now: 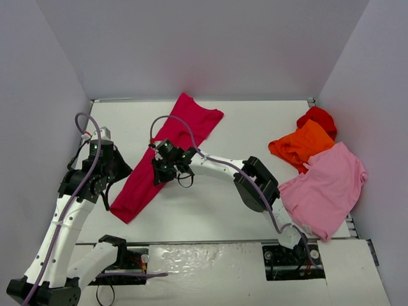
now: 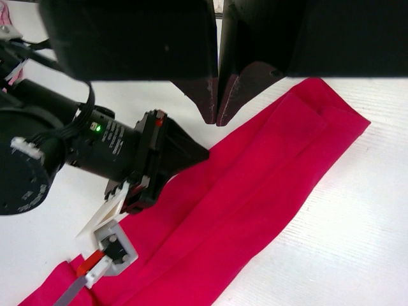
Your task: Fold and stack the t-shirts
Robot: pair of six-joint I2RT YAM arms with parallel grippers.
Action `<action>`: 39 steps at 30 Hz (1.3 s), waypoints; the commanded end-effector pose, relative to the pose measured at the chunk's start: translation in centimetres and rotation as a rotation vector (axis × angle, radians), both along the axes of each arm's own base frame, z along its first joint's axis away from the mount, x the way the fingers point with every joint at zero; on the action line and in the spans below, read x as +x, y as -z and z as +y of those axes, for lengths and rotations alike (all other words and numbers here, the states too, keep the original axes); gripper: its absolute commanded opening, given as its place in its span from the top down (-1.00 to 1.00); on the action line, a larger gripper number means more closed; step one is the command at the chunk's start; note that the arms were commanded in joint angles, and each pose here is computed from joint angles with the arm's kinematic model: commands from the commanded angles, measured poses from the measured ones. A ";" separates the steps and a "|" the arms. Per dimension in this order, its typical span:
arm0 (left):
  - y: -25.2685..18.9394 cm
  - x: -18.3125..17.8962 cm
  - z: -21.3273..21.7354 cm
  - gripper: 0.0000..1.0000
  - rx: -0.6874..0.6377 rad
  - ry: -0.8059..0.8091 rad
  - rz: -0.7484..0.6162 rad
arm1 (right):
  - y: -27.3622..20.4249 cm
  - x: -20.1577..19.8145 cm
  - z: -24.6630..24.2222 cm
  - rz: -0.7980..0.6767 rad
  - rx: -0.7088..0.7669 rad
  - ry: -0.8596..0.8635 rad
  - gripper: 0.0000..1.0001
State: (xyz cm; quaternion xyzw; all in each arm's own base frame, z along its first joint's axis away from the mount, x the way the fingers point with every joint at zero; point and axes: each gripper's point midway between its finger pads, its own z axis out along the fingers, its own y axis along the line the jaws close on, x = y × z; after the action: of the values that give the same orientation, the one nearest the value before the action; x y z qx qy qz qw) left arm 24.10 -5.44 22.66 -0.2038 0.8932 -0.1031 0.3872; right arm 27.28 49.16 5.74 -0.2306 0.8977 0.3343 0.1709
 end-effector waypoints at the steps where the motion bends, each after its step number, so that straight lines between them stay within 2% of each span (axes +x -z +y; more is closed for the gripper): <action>1: -0.6 0.1 0.1 1.00 0.000 -0.012 -0.007 | -2.7 0.4 1.4 -0.062 0.048 -0.004 1.00; 9: -0.6 -0.2 0.6 1.00 0.013 -0.030 -0.020 | 0.6 -0.9 2.3 -0.055 -0.005 -0.032 1.00; 18: 0.5 0.4 0.3 1.00 0.023 -0.019 0.006 | 5.5 -1.4 -2.1 -0.076 -0.170 -0.004 1.00; 19: 0.6 0.4 0.3 1.00 0.022 -0.020 0.006 | 4.7 -1.4 -2.7 -0.092 -0.173 0.002 1.00; 25: 0.5 0.3 0.6 1.00 0.035 -0.022 0.005 | 5.0 -0.1 -11.5 -0.112 -0.328 0.112 1.00; 31: 0.3 0.6 0.4 1.00 0.024 -0.014 -0.007 | 0.3 1.6 -20.7 -0.137 -0.373 0.277 1.00; 39: 0.4 0.8 0.0 1.00 0.011 -0.001 -0.003 | -1.2 0.8 -27.3 -0.166 -0.488 0.380 1.00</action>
State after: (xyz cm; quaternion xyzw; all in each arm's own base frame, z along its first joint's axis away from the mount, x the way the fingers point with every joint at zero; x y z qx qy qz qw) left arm 23.71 -5.03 20.78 -0.2084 0.9040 -0.0829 0.3639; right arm 28.90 24.63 5.11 -0.1210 0.9630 0.0890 0.2239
